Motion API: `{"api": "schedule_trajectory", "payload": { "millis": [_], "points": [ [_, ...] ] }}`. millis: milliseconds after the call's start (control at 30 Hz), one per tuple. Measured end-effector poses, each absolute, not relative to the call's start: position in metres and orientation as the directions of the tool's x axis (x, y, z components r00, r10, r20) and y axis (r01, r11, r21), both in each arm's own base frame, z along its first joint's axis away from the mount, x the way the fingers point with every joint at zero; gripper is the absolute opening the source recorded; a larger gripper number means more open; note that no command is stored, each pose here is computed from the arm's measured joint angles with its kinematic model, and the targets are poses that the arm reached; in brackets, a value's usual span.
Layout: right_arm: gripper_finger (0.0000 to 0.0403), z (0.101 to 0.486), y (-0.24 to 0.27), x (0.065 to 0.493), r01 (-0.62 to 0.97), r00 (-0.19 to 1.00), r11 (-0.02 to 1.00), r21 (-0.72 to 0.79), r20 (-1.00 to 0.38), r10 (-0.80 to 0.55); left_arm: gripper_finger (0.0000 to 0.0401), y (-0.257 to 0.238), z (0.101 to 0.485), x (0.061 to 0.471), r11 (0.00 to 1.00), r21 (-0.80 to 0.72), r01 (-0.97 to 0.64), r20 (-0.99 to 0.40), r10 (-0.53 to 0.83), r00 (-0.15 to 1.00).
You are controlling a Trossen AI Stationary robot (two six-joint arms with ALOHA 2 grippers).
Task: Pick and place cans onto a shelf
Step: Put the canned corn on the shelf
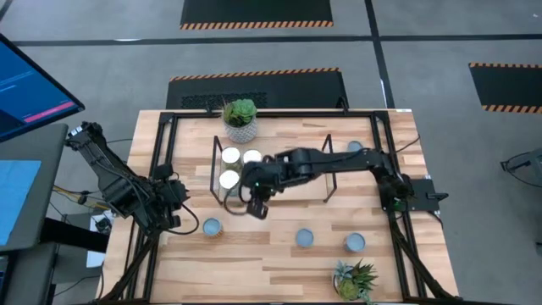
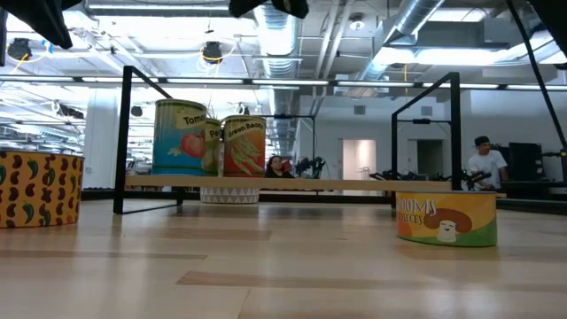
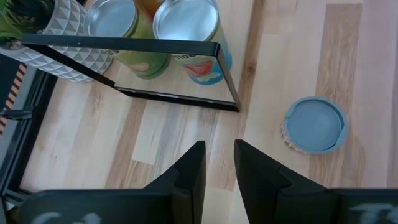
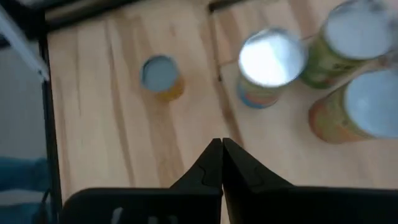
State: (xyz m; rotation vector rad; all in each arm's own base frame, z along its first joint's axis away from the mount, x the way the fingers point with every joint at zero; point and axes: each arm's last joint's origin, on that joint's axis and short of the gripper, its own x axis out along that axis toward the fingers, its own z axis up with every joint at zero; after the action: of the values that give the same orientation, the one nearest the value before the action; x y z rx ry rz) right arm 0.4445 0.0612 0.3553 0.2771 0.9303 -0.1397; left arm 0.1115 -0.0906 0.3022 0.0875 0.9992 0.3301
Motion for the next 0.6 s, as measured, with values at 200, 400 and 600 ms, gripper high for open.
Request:
{"api": "schedule_trajectory", "payload": {
  "millis": [200, 400, 600],
  "points": [
    [0.0025, 0.349, 0.092, 0.442, 0.23, 0.573, 0.951, 0.205, -0.819, 0.038, 0.0073, -0.092, 0.302, 0.113, 0.951, 0.202, -0.236, -0.809, 0.298, 0.507],
    [0.0021, 0.347, 0.12, 0.432, 0.282, 0.546, 0.929, 0.238, -0.836, 0.048, 0.0073, -0.101, 0.304, 0.12, 0.98, 0.117, -0.164, -0.814, 0.189, 0.55],
    [0.0018, 0.342, 0.142, 0.417, 0.39, 0.484, 0.904, 0.177, -0.874, -0.038, 0.0073, -0.112, 0.307, 0.127, 0.997, 0.002, -0.076, -0.817, 0.045, 0.575]
  ]
}}
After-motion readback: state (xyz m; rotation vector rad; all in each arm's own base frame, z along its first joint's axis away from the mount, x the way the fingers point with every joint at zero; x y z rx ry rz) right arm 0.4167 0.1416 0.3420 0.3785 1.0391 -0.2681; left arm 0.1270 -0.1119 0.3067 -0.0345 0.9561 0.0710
